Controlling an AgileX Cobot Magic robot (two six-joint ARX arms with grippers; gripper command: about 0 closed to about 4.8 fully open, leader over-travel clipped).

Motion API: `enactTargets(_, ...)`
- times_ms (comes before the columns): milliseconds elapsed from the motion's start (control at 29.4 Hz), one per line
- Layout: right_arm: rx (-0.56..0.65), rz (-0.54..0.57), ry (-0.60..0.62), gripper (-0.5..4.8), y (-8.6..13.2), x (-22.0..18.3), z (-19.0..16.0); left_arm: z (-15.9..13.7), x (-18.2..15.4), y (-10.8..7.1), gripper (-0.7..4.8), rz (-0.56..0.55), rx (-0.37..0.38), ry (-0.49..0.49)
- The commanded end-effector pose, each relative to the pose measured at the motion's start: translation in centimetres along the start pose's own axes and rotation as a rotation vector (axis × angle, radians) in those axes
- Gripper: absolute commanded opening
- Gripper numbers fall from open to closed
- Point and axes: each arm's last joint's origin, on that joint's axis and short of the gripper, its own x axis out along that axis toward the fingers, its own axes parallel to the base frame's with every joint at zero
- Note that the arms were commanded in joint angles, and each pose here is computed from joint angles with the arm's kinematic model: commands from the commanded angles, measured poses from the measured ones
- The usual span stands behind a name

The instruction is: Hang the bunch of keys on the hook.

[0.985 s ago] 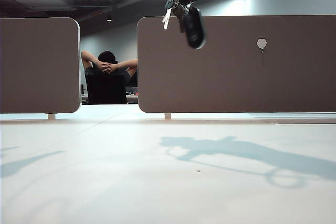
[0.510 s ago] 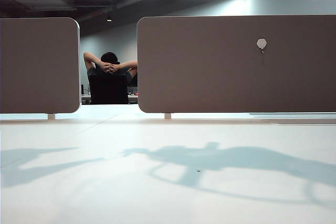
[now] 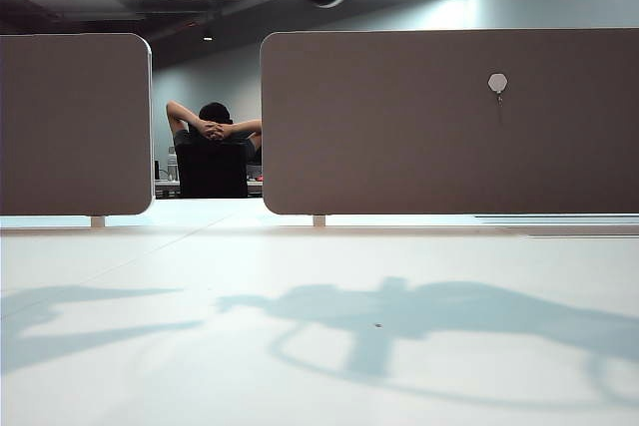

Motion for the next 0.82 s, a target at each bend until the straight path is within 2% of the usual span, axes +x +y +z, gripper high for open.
enactTargets(34,-0.029,0.018,-0.029,-0.03,0.5,0.0,0.6,0.1,0.4,-0.5,4.79,-0.043,0.003,-0.002)
enactTargets(272,-0.043,0.036,-0.040,-0.03,0.9,0.2,0.8,-0.6,1.8,-1.0,4.79,-0.109,-0.028,0.034)
enactTargets(476,-0.052,0.045,-0.059,-0.03,1.3,-0.6,1.0,-1.3,2.1,-0.6,4.79,-0.104,-0.075,0.072)
enactTargets(612,-0.062,0.049,-0.078,-0.03,1.7,-1.3,1.2,-1.2,2.1,-0.5,4.79,-0.104,-0.067,0.069)
enactTargets(713,-0.065,0.083,-0.093,-0.03,1.9,-1.4,1.3,-1.2,2.1,-0.6,3.86,-0.105,-0.064,0.066)
enactTargets(815,-0.061,0.090,-0.088,-0.03,1.9,-1.4,1.2,-1.1,2.1,-0.6,3.66,-0.105,-0.062,0.064)
